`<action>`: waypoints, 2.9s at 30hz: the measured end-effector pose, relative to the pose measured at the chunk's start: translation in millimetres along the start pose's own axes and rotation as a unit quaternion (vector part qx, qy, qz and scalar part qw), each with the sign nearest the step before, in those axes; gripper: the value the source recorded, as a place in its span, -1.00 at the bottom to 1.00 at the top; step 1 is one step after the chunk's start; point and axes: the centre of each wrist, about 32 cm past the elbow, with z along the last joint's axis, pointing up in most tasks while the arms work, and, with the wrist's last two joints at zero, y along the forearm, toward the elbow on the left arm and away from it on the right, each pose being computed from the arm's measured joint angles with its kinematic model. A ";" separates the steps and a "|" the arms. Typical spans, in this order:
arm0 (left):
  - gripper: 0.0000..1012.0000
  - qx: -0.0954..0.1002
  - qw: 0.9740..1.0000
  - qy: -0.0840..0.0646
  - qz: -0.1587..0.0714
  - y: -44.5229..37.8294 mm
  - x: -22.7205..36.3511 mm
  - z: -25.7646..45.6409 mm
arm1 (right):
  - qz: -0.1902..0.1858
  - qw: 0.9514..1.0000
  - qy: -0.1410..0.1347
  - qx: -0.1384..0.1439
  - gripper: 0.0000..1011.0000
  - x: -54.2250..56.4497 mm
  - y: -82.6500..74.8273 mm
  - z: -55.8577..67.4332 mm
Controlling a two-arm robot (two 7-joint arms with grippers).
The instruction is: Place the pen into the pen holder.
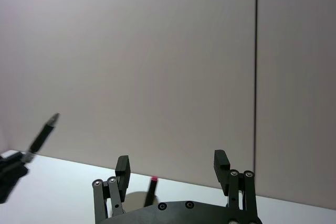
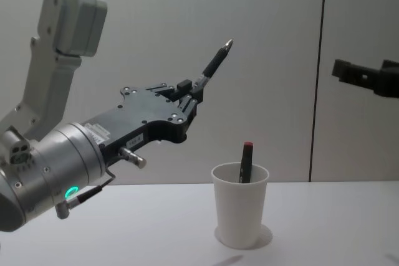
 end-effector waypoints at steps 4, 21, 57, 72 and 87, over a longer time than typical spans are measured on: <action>-0.72 -0.001 1.000 0.000 -0.001 0.1 0.1 -0.5 | 0.027 0.999 0.015 0.006 0.98 0.8 -1.7 1.4; -0.72 -0.004 1.000 0.000 -0.004 0.0 0.2 -1.0 | 0.151 0.984 0.095 0.016 0.98 -1.5 6.4 2.6; -0.72 -0.005 1.000 -0.001 -0.005 0.1 0.3 -1.3 | 0.221 0.950 0.220 -0.012 0.98 -20.7 68.4 -24.9; -0.72 -0.005 1.000 -0.001 -0.005 0.1 0.3 -1.3 | 0.233 0.944 0.235 -0.017 0.98 -31.5 89.0 -28.2; -0.72 -0.005 1.000 -0.001 -0.005 0.1 0.3 -1.3 | 0.241 0.942 0.233 -0.019 0.62 -40.7 101.4 -29.1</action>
